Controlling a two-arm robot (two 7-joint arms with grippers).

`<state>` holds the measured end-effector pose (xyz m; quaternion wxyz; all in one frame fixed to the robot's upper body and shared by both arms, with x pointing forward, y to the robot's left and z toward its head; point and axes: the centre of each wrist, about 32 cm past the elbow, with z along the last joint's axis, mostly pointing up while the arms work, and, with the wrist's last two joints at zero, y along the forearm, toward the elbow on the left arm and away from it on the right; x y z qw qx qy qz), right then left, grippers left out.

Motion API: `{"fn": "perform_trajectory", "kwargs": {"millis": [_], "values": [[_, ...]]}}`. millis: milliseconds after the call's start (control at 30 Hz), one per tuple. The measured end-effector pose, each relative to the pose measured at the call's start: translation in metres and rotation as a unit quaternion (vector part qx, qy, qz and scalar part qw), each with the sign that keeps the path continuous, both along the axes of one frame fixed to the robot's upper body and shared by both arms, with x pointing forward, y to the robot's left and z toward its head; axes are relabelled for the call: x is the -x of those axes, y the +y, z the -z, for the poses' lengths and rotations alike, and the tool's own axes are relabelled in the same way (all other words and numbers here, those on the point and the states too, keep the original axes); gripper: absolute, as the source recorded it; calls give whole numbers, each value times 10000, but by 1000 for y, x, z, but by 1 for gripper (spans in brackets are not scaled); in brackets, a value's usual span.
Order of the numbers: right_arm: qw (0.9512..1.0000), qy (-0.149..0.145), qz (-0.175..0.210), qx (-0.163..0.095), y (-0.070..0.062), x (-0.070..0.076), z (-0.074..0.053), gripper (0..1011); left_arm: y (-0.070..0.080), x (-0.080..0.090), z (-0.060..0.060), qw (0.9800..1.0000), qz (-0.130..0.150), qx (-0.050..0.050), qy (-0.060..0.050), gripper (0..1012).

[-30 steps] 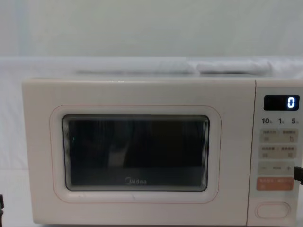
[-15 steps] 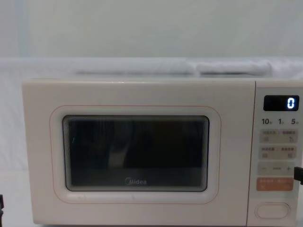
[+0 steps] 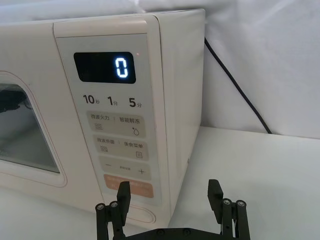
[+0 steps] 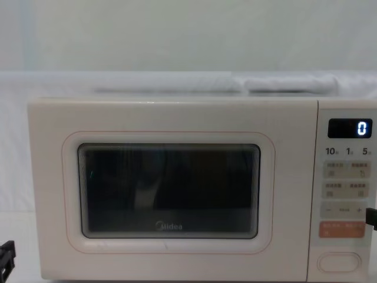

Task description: Press the button to open the microwave door with one hand; close the microwave door with the other hand.

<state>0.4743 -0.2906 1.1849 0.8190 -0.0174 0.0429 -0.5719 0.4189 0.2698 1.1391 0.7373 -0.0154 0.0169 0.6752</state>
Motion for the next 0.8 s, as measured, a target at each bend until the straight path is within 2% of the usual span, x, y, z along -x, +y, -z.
{"fn": "perform_trajectory", "kwargs": {"millis": [33,67,200,500,800], "values": [[10000,0,0,0,0,0,0,1002,0,0,0,10000,0,0,0,275],[10000,0,0,0,0,0,0,1002,0,0,0,10000,0,1,0,335],[10000,0,0,0,0,0,0,1003,0,0,0,10000,0,1,0,428],[10000,0,0,0,0,0,0,1002,0,0,0,10000,0,1,0,761],[10000,0,0,0,0,0,0,1003,0,0,0,10000,0,1,0,983]]}}
